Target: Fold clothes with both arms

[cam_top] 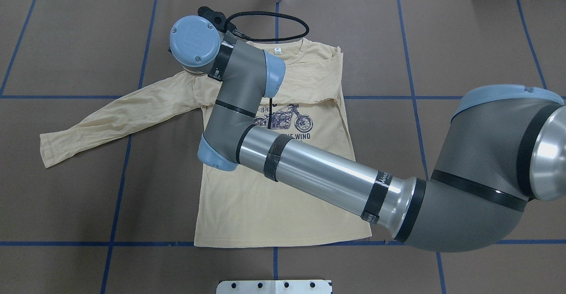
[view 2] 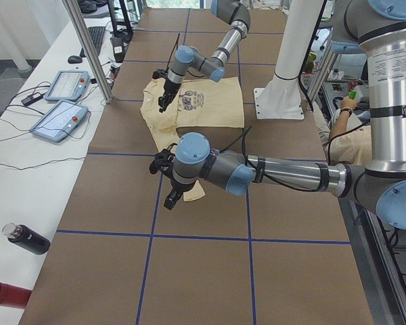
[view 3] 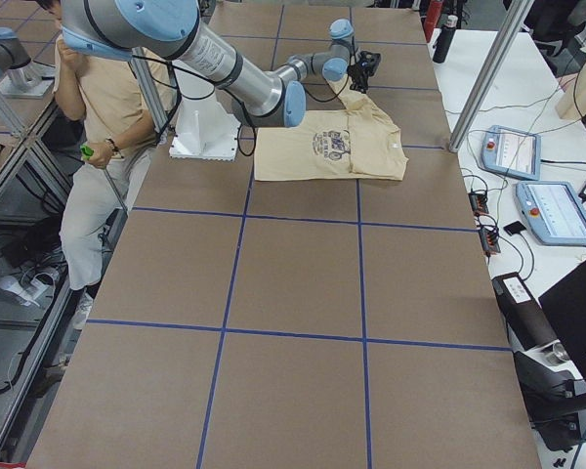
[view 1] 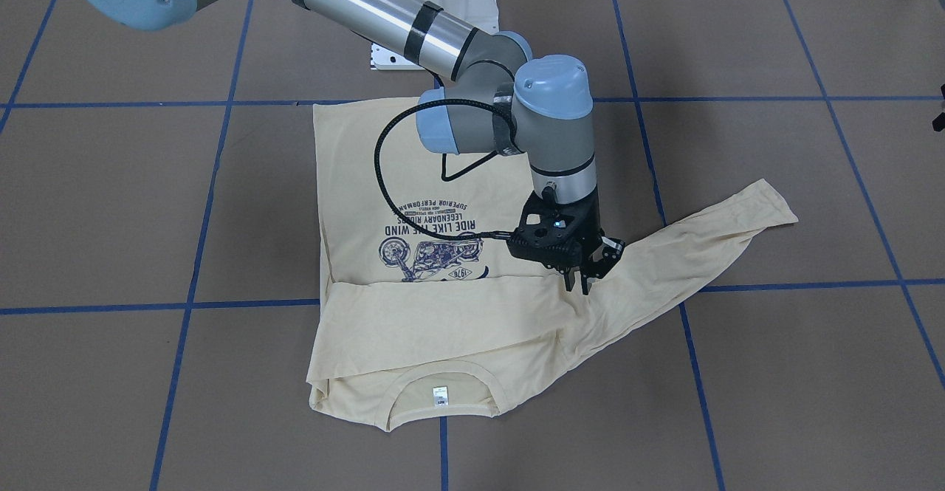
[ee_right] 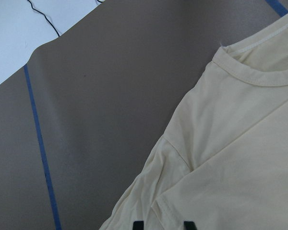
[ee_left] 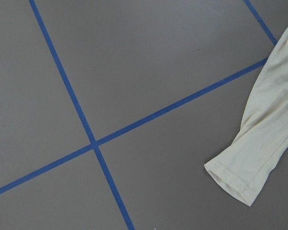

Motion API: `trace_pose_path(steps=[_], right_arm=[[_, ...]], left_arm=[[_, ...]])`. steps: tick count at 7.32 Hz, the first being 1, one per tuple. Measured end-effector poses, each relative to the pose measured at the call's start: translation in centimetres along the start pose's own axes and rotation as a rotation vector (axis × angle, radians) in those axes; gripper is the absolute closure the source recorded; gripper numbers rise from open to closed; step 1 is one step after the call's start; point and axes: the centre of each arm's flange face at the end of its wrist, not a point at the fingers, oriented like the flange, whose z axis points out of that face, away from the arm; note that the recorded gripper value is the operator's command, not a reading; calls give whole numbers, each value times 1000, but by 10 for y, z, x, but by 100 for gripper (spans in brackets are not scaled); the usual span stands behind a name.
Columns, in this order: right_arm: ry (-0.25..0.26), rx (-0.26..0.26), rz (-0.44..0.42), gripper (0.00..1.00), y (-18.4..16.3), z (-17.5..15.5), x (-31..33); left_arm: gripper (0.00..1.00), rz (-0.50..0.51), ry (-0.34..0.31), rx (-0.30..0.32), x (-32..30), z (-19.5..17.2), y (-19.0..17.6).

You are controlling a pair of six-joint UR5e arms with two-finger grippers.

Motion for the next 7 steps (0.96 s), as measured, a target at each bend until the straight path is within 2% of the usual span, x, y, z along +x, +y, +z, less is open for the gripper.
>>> trace_pose_path(steps=[1, 2, 4, 5, 7], right_arm=[[-13, 0, 14, 0, 0, -1, -2], [-24, -3, 27, 0, -2, -4, -2], [-57, -37, 53, 0, -14, -13, 38], [-74, -61, 69, 0, -28, -24, 70], [-77, -83, 85, 0, -58, -37, 129]], left_arm=[[0, 4, 59, 6, 6, 2, 0], [0, -3, 70, 1, 4, 6, 1], [0, -76, 22, -13, -11, 21, 6], [0, -74, 22, -13, -14, 37, 10], [0, -85, 46, -12, -12, 71, 16]])
